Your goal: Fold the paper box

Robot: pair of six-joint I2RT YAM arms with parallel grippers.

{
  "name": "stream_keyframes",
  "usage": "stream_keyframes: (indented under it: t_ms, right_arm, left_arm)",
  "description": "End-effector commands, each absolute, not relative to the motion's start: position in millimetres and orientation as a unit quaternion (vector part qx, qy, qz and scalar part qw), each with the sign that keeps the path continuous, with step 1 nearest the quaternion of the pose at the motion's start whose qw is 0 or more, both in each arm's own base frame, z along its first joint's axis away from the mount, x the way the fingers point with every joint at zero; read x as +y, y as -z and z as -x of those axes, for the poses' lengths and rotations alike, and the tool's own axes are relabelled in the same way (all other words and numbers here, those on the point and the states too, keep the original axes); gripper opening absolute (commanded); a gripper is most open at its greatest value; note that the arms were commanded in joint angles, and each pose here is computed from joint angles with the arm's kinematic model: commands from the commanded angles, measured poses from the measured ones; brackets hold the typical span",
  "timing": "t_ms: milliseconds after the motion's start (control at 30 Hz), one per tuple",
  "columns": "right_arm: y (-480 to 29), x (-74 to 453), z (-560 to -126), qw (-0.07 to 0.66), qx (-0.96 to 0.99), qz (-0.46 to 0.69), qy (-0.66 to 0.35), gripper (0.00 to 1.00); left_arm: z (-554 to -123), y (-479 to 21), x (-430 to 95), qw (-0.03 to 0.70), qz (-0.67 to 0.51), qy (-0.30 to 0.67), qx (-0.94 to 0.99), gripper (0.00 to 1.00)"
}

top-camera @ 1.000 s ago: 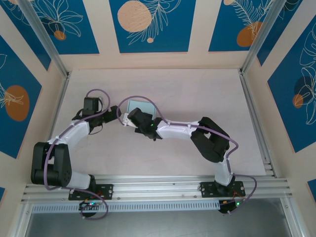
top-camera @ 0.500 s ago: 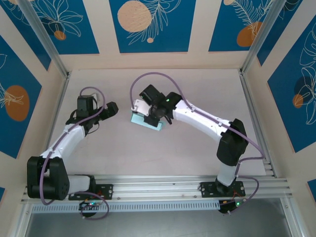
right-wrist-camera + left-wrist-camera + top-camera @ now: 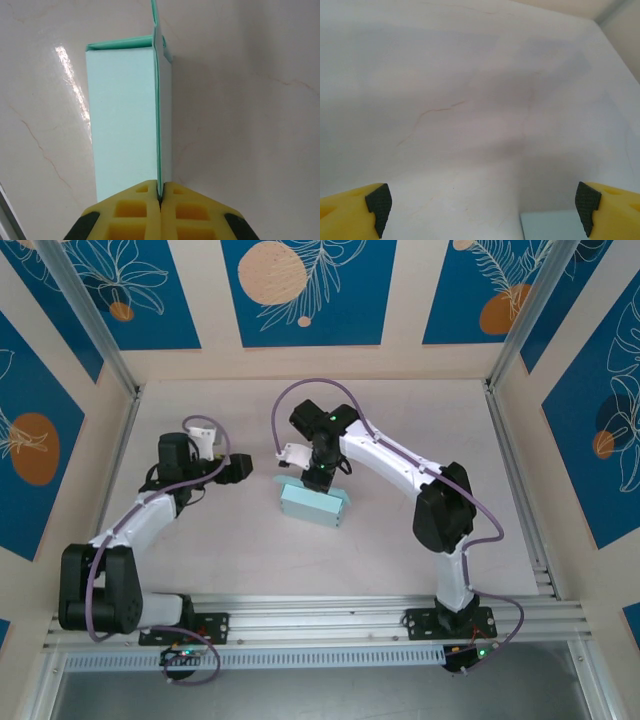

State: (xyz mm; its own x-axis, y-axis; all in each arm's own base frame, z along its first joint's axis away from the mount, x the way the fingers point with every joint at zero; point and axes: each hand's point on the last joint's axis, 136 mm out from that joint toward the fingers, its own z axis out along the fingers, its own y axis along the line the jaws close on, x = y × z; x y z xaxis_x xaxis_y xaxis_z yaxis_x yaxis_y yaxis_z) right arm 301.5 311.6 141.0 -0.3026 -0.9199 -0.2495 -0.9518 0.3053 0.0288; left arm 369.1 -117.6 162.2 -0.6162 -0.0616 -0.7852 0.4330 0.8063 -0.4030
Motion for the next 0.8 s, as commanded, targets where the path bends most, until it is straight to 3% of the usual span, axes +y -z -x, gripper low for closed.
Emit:
stream_keyframes:
  t_ms: [0,100,167,300,467,767]
  right_arm:
    - [-132.2,312.0,-305.7,0.078,0.796,0.594,-0.084,0.0]
    - [-130.5,312.8,-311.1,0.087,0.799,0.59,-0.076,0.03]
    - [-131.4,313.0,-313.8,0.095,0.801,0.586,-0.073,0.13]
    - [-133.1,315.5,-316.9,0.11,0.802,0.582,-0.072,0.21]
    - [-136.3,320.3,-321.0,0.124,0.804,0.577,-0.073,0.24]
    - [-179.9,322.4,-318.0,0.19,0.809,0.546,-0.1,0.55]
  left_arm:
    - [-353.1,-191.5,-146.9,0.477,-0.303,0.329,0.756,0.95]
    - [-340.2,-190.2,-155.3,0.465,-0.37,0.336,0.731,0.94]
    - [-331.0,-187.9,-159.3,0.448,-0.399,0.348,0.721,0.93]
    - [-328.7,-186.1,-165.8,0.43,-0.417,0.37,0.71,0.74]
    - [-333.7,-183.6,-174.9,0.407,-0.433,0.378,0.71,0.74]
    - [-325.0,-174.5,-196.9,0.366,-0.47,0.38,0.708,0.73]
